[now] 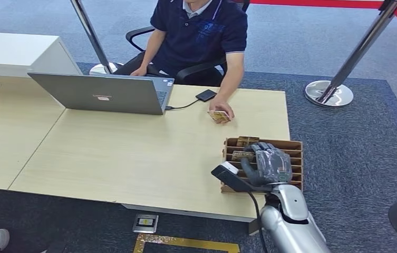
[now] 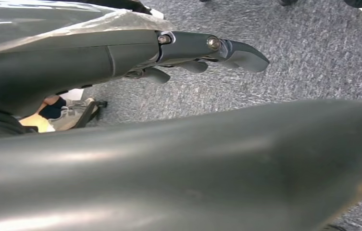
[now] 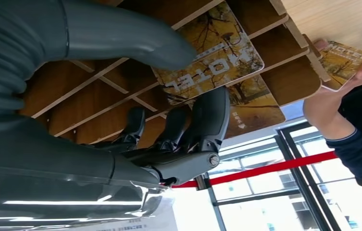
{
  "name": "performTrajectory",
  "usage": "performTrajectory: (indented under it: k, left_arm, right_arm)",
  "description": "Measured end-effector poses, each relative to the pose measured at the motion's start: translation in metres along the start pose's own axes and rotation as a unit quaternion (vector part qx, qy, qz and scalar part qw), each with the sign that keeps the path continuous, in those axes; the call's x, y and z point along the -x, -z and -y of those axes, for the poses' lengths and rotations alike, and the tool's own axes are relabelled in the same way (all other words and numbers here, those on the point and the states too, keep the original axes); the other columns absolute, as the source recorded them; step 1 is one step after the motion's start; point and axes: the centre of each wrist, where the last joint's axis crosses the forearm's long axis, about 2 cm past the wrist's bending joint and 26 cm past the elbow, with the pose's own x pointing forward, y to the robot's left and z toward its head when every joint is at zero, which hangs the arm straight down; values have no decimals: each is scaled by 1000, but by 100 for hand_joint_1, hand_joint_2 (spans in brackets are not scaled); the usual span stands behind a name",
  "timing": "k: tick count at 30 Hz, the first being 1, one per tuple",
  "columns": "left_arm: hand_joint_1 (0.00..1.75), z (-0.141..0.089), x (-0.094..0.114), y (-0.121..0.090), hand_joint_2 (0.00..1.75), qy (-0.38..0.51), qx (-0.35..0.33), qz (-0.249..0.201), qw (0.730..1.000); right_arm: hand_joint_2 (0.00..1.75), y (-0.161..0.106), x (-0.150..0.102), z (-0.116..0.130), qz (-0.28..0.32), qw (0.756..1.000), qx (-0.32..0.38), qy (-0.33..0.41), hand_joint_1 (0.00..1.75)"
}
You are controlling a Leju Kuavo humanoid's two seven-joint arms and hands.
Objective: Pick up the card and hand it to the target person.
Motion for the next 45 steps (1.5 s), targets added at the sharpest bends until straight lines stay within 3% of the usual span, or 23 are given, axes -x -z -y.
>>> performTrajectory:
  k: [5,7,9,11,28,37,45]
  left_arm:
    - [0,0,0,0,0,-1,-1,0,1000]
    - [0,0,0,0,0,-1,-1,0,1000]
    - [0,0,0,0,0,-2,-2,0,1000]
    - [0,0,0,0,0,-2,-2,0,1000]
    - [0,0,0,0,0,-5,0,-1,1000]
    - [0,0,0,0,0,-7,1,-1,1000]
    - [0,0,-1,0,0,-1,6,0,1000]
  right_arm:
    - [175,2,0,0,3,1000,-1,-1,104]
    - [175,2,-1,1,4,1000,1,-1,127]
    - [175,3,-1,0,6,1000,2,-1,162]
    - [175,3,-2,0,6,1000,2,-1,175]
    - [175,-12,-4,7,29,1000,5,1,175]
    - [175,-19,-7,34,59,997,52,-9,175]
    - [175,-2,-13,64,93,991,98,-13,175]
